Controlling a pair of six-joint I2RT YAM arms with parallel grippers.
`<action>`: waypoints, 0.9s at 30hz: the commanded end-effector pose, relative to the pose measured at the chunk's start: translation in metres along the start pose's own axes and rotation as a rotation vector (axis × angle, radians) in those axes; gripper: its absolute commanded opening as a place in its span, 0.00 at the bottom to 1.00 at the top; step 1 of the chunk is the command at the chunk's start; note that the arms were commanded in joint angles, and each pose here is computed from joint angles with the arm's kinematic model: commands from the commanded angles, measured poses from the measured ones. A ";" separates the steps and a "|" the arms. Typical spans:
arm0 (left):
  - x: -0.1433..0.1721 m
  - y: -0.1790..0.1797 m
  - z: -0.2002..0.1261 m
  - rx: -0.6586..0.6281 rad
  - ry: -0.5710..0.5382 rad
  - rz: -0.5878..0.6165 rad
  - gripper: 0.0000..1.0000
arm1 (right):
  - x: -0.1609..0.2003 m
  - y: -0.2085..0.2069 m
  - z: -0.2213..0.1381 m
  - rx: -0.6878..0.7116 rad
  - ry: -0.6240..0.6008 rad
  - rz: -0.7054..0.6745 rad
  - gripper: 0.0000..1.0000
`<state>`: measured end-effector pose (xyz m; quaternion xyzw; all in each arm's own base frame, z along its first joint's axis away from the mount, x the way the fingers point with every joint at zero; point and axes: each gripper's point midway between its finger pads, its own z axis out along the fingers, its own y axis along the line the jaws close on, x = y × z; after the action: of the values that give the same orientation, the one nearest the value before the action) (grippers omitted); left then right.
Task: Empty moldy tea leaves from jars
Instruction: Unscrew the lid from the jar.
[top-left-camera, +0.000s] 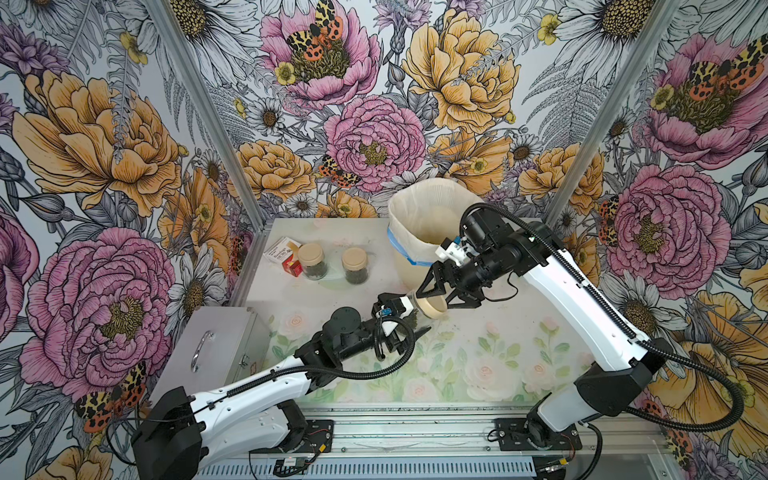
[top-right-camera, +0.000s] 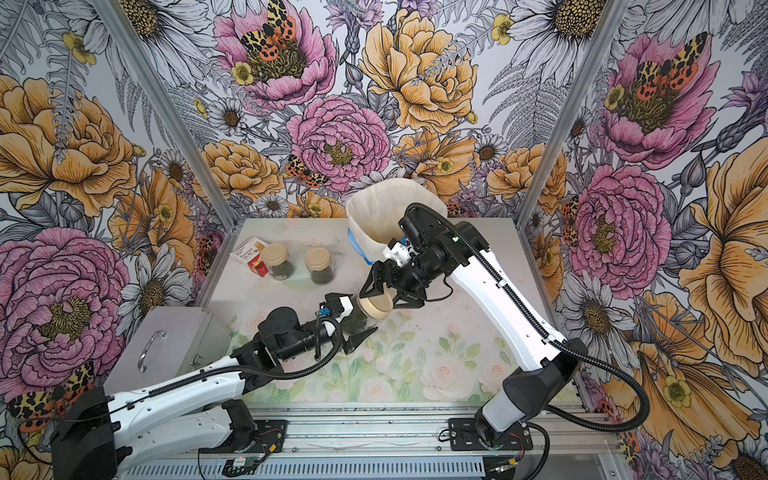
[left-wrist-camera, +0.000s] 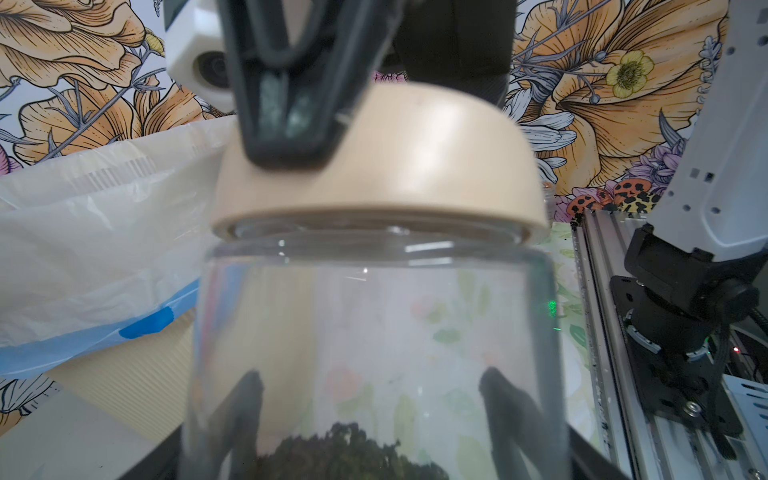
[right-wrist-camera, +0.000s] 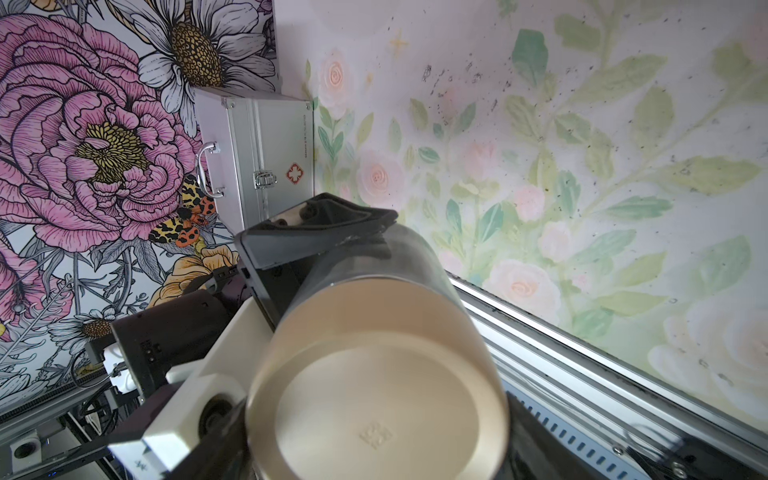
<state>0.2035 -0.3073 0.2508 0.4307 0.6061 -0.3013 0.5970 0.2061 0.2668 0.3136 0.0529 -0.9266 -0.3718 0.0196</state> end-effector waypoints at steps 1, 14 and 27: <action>-0.045 0.005 -0.004 -0.017 -0.137 0.011 0.48 | 0.004 -0.008 0.002 0.040 0.015 -0.022 0.77; -0.055 0.000 -0.010 0.012 -0.179 -0.009 0.47 | 0.007 -0.009 -0.006 0.080 0.028 -0.216 0.77; -0.060 0.005 -0.012 0.014 -0.199 -0.015 0.45 | -0.003 -0.002 -0.012 0.053 0.004 -0.302 0.80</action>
<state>0.1998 -0.3074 0.2527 0.4281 0.6061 -0.3201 0.5890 0.2047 0.2611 0.3195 0.1803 -0.9180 -0.3523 -0.0247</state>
